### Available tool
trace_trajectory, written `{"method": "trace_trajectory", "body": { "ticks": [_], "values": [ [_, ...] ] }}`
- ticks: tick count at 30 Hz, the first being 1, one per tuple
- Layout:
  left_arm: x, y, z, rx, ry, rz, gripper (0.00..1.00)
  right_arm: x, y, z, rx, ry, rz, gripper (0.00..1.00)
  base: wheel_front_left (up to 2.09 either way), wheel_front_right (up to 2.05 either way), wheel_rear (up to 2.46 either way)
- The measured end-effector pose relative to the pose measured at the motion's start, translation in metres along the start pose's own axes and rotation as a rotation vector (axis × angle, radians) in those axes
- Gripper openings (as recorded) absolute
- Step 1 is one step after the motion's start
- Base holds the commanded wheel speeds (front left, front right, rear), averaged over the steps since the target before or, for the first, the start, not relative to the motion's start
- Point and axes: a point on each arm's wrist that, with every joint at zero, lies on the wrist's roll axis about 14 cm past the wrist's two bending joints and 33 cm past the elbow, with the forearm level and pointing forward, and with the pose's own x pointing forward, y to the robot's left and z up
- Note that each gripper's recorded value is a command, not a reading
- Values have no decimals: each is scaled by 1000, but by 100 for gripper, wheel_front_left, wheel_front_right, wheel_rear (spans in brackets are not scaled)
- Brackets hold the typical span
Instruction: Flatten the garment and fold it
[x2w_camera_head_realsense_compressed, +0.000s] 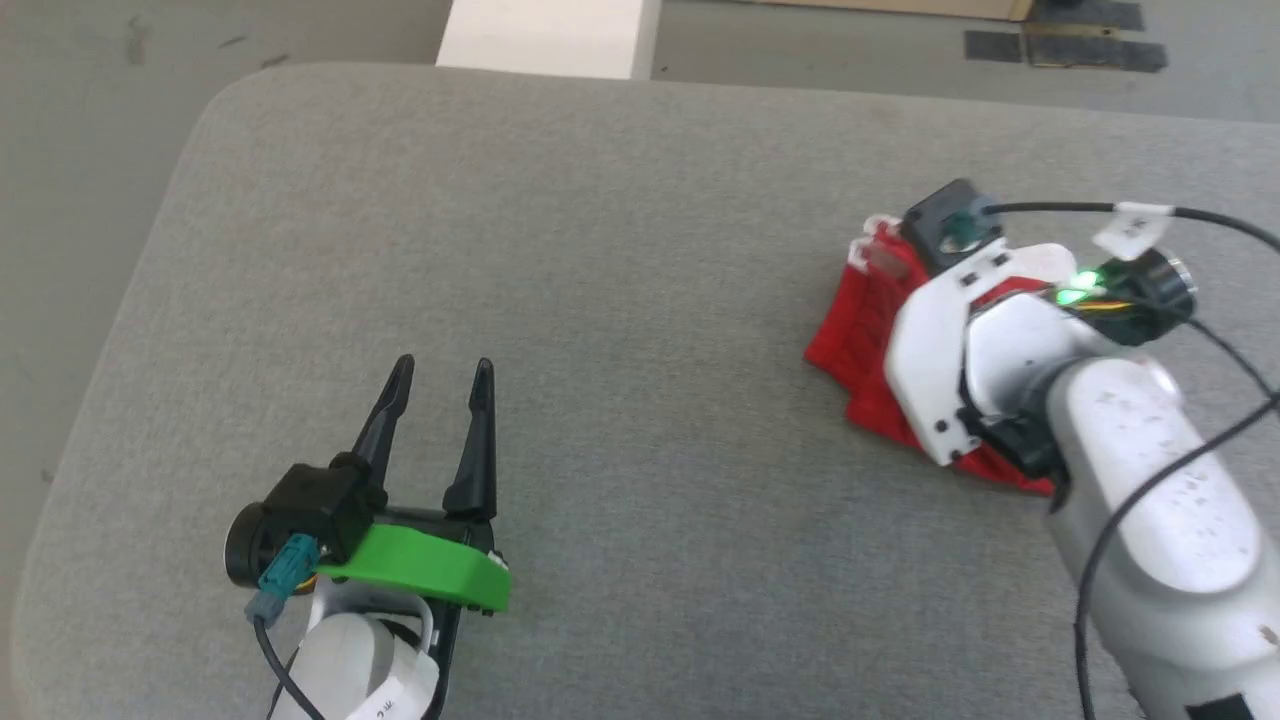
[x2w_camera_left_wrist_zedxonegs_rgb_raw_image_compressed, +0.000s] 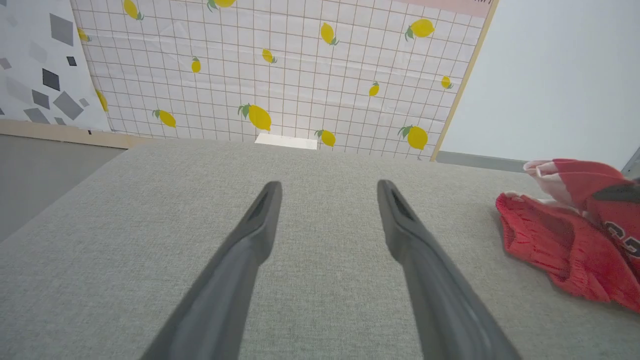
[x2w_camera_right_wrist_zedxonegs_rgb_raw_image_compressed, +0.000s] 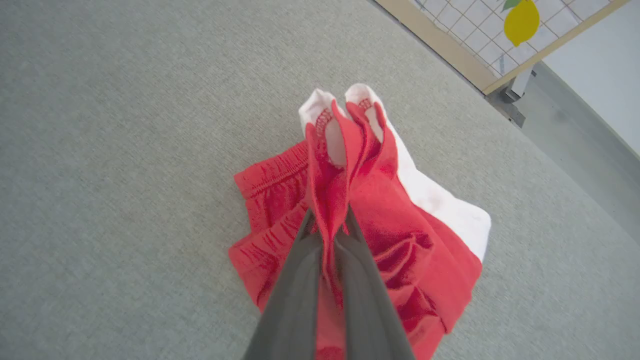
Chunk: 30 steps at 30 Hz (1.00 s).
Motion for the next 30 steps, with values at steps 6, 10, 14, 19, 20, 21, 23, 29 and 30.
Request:
{"method": "trace_trajectory", "body": {
  "ticks": [6, 10, 14, 19, 20, 21, 23, 29, 30],
  "values": [
    [-1, 8, -4, 1, 13, 22, 100, 29, 27, -16, -32, 75, 80, 0, 0, 0, 0],
    [-2, 14, -8, 6, 25, 42, 100, 42, 50, -25, 5, 81, 165, 100, 0, 0, 0],
    [-1, 12, -4, 4, 12, 39, 100, 30, 49, 7, 61, -77, 183, 100, 0, 0, 0],
    [1, 5, 4, -3, -13, 17, 100, -11, 15, 61, 155, -407, 106, 100, 0, 0, 0],
    [1, 4, 6, -4, -18, 14, 100, -19, 9, 65, 170, -454, 87, 100, 0, 0, 0],
    [2, 2, 8, -5, -25, 8, 100, -29, -2, 67, 193, -511, 55, 100, 0, 0, 0],
    [2, -1, 11, -7, -33, 0, 100, -48, -18, 66, 229, -599, -5, 100, 0, 0, 0],
    [3, -14, 17, -14, -52, -35, 100, -101, -53, 36, 325, -766, -194, 100, 0, 0, 0],
    [3, -17, 18, -16, -54, -42, 100, -109, -57, 29, 330, -784, -226, 100, 0, 0, 0]
  ]
}}
